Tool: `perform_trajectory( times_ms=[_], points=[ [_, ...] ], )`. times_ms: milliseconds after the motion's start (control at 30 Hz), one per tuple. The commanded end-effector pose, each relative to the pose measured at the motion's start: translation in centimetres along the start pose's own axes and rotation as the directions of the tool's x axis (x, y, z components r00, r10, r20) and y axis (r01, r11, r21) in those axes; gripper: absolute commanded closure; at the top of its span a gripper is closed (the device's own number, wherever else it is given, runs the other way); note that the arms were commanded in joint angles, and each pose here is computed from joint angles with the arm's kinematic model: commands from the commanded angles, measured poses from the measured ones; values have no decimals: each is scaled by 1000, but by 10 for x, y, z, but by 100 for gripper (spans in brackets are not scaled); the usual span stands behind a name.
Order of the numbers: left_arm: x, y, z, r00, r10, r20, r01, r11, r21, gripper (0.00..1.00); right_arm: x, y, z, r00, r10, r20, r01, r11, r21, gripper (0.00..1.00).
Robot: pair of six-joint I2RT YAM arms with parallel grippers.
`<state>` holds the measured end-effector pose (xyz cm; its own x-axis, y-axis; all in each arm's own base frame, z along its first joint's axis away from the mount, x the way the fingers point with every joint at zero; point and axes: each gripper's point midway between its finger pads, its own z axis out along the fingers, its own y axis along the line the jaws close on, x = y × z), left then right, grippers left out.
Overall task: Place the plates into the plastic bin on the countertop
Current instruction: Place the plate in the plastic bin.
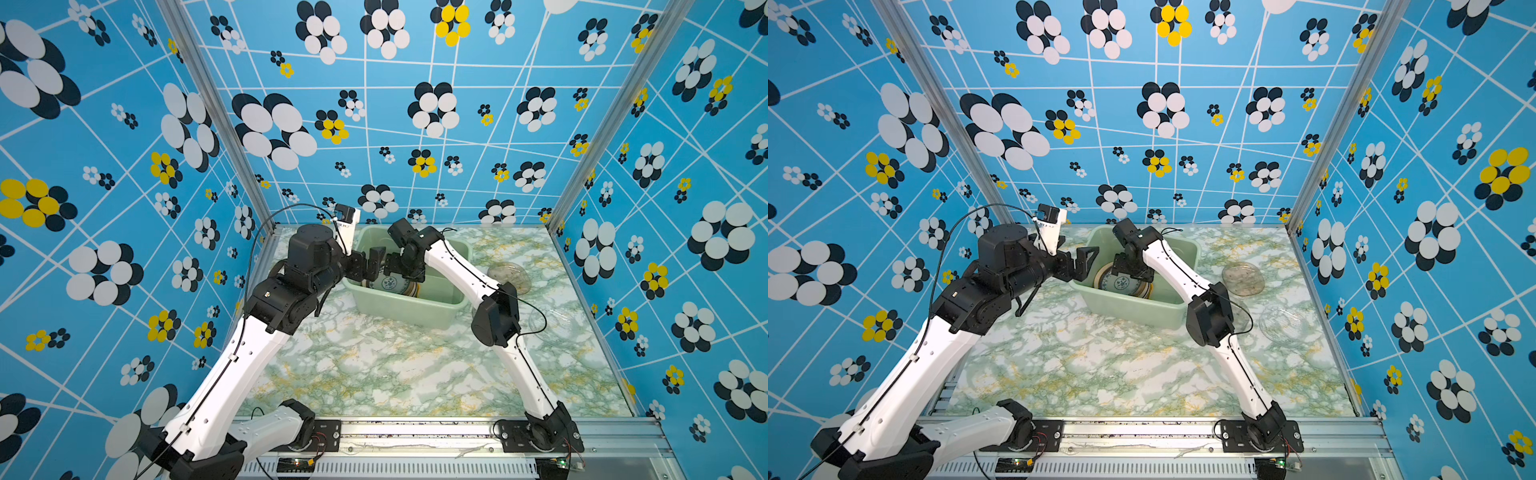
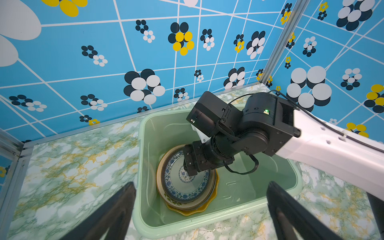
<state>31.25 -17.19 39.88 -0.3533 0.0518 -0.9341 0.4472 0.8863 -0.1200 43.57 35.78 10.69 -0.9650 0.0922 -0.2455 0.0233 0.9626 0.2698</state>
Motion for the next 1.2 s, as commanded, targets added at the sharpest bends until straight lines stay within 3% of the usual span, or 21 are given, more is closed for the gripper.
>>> perform_trajectory(
  times_ms=[0, 333, 433, 667, 800, 967, 1067, 1167],
  points=[
    [-4, 4, -9, 1000, -13, 22, 14, 1000, -20, 1, 6, -4, 6, 999, -34, -16, 35, 999, 34, 13],
    [-9, 3, -14, 999, -10, 36, 10, 1000, -16, 1, -1, -10, -14, 996, -83, 25, 81, 994, 70, 12],
    [-14, 1, -19, 999, -11, 49, 12, 1000, -4, 1, -14, 3, -48, 989, -112, 97, 111, 994, 16, 12],
    [-28, -14, -39, 993, -47, 110, 38, 996, 83, 1, -30, 22, -167, 949, -153, 276, 192, 974, -120, 14],
    [-30, -27, -47, 988, -85, 127, 64, 984, 164, 1, -23, -6, -212, 952, -113, 284, 158, 977, -142, 15],
    [-20, -49, -45, 993, -96, 64, 75, 956, 283, 1, -13, -66, -235, 962, -14, 274, 52, 990, -133, 16],
    [-13, -72, -39, 998, -48, 27, 35, 931, 363, 1, -6, -110, -244, 950, 120, 288, -74, 984, -164, 17],
    [-3, -110, -29, 996, 88, 7, -82, 898, 432, 1, 10, -164, -243, 918, 285, 277, -237, 952, -194, 19]
  ],
)
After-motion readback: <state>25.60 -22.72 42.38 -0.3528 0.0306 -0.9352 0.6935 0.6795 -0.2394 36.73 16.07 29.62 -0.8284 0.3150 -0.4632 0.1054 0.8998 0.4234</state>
